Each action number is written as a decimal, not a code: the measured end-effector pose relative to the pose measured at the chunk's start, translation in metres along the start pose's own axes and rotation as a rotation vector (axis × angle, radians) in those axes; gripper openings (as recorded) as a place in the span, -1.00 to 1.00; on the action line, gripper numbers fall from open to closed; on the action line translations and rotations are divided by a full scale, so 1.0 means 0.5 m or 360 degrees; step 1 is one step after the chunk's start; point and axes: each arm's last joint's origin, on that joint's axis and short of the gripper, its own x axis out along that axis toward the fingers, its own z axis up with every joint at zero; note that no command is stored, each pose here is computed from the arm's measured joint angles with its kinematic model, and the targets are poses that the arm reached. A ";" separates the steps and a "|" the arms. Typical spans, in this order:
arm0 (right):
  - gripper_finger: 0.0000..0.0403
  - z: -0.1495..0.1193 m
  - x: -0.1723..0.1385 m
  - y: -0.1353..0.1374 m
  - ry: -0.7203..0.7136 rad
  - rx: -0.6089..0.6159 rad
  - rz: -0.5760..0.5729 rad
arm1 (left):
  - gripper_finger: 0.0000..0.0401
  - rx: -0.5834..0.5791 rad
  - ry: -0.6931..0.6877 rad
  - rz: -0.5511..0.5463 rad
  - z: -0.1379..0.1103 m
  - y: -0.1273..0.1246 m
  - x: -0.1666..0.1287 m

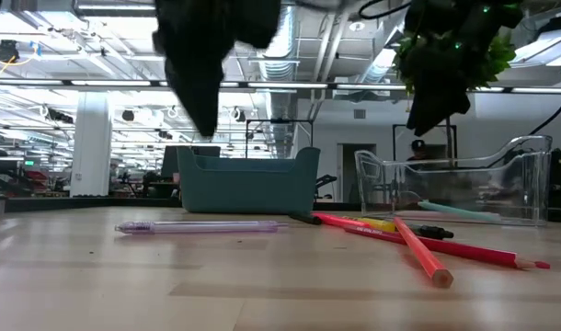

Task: Sort pens & pencils
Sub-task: Put the purple pen into the transparent bin

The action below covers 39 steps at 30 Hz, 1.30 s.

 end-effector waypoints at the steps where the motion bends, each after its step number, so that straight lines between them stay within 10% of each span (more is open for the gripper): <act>1: 0.10 0.000 -0.003 0.000 -0.0009 0.0000 0.0002 | -0.07 0.0031 0.0040 -0.0038 0.000 -0.012 0.022; 25: 0.06 -0.007 -0.006 0.006 0.0056 -0.0040 0.0115 | -0.08 -0.0037 0.0177 -0.0122 -0.015 0.000 0.202; 33: 0.06 -0.009 -0.007 0.017 0.0059 -0.0005 0.0139 | -0.86 -0.0019 0.0263 -0.0149 -0.022 0.004 0.204; 39: 0.06 -0.007 -0.009 0.037 0.0011 0.0060 0.0223 | -0.88 -0.0083 0.0240 -0.0162 -0.017 0.004 0.190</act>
